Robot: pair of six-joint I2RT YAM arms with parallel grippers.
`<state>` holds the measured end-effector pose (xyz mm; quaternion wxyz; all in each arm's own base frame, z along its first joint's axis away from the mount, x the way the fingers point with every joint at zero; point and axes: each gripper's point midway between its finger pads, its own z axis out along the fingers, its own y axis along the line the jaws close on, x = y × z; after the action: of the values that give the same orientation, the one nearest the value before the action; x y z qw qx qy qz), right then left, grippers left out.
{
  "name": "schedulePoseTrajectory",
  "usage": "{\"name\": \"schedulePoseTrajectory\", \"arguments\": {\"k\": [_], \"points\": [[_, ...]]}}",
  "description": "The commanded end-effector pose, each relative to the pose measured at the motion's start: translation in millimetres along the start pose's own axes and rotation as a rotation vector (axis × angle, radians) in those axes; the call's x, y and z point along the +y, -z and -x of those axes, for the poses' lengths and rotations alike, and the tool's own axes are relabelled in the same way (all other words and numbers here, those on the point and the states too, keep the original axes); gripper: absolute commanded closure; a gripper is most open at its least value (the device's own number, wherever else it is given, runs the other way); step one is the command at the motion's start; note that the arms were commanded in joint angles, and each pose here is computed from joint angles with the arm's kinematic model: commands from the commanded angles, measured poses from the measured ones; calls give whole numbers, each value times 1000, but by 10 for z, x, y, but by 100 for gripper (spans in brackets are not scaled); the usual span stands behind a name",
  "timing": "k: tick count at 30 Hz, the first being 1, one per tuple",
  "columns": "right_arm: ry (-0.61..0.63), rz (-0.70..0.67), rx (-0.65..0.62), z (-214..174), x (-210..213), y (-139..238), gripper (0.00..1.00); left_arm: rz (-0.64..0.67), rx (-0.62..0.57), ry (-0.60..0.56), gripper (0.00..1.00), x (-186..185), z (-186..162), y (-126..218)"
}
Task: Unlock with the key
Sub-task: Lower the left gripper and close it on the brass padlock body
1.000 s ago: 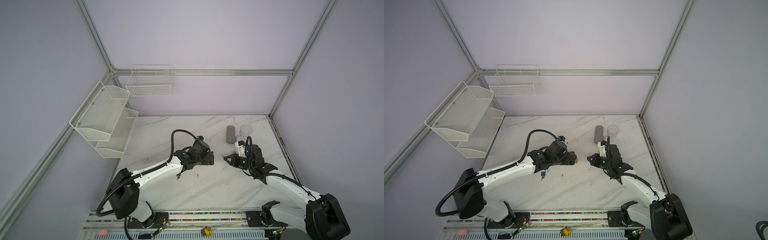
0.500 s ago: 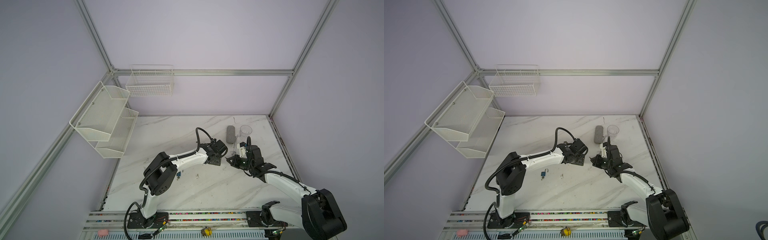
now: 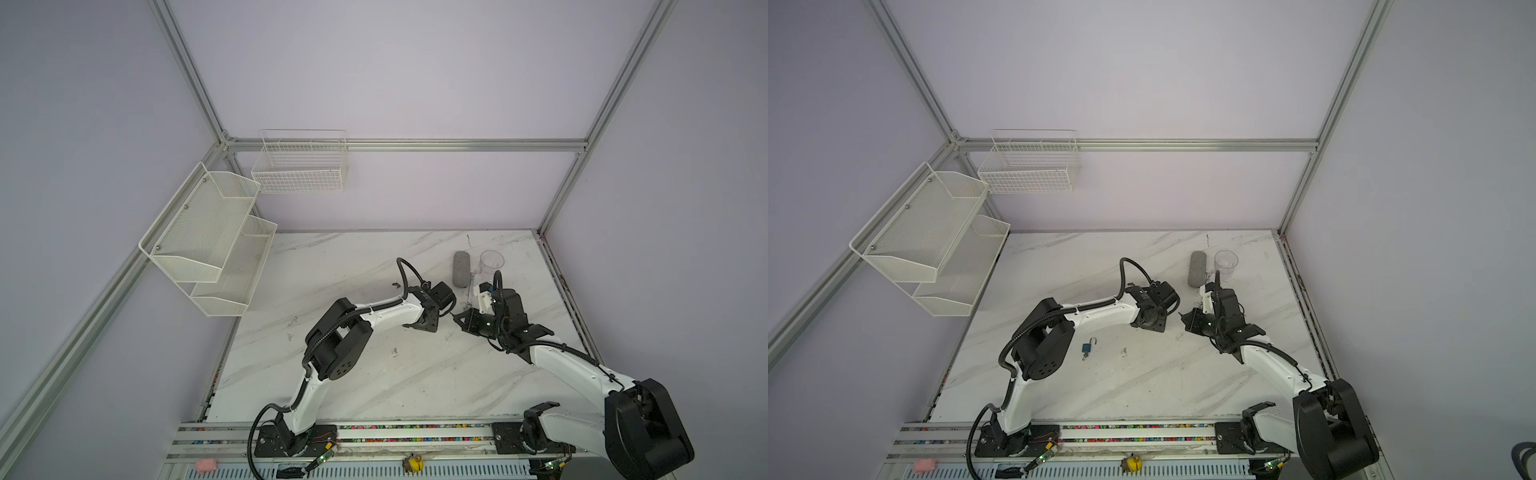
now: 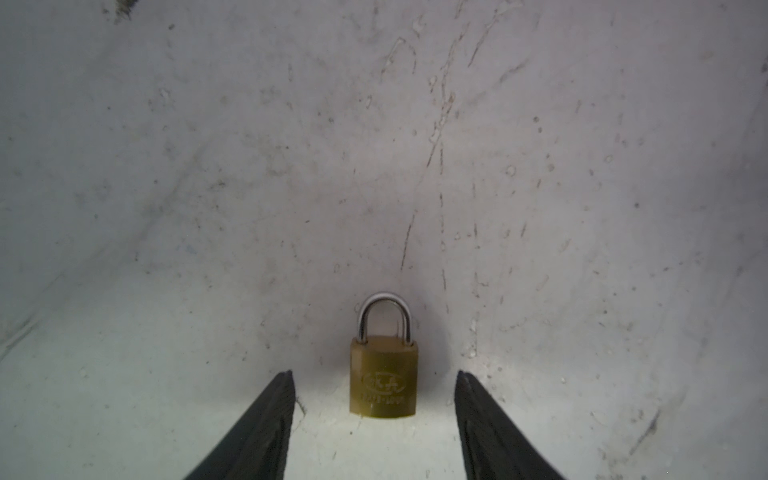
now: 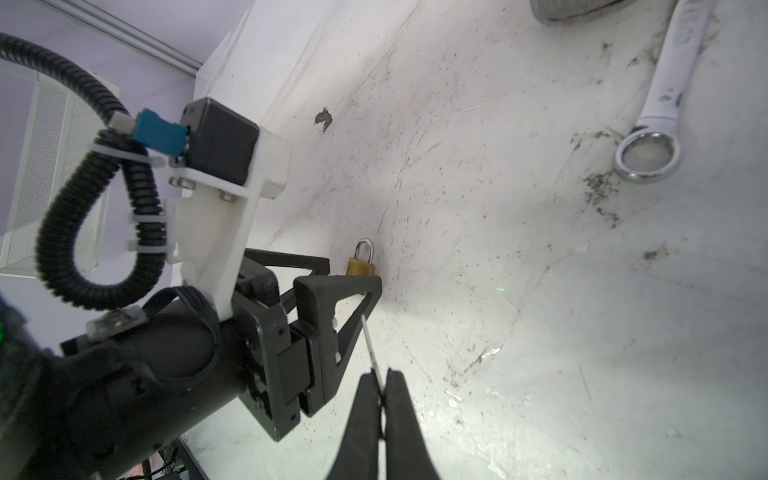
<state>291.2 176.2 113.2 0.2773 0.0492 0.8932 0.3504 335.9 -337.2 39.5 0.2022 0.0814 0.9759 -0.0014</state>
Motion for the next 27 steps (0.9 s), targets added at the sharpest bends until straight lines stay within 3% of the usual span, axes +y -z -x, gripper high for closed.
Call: {"name": "schedulePoseTrajectory", "arguments": {"k": [1,13,27], "points": [[22,6,-4,69,57,37,100,-40,-57,46,40,-134,287,145],[35,27,9,39,80,21,100,-31,-31,60,62,-177,268,-6],[43,35,17,23,87,18,100,38,16,111,67,76,-41,-28]]}}
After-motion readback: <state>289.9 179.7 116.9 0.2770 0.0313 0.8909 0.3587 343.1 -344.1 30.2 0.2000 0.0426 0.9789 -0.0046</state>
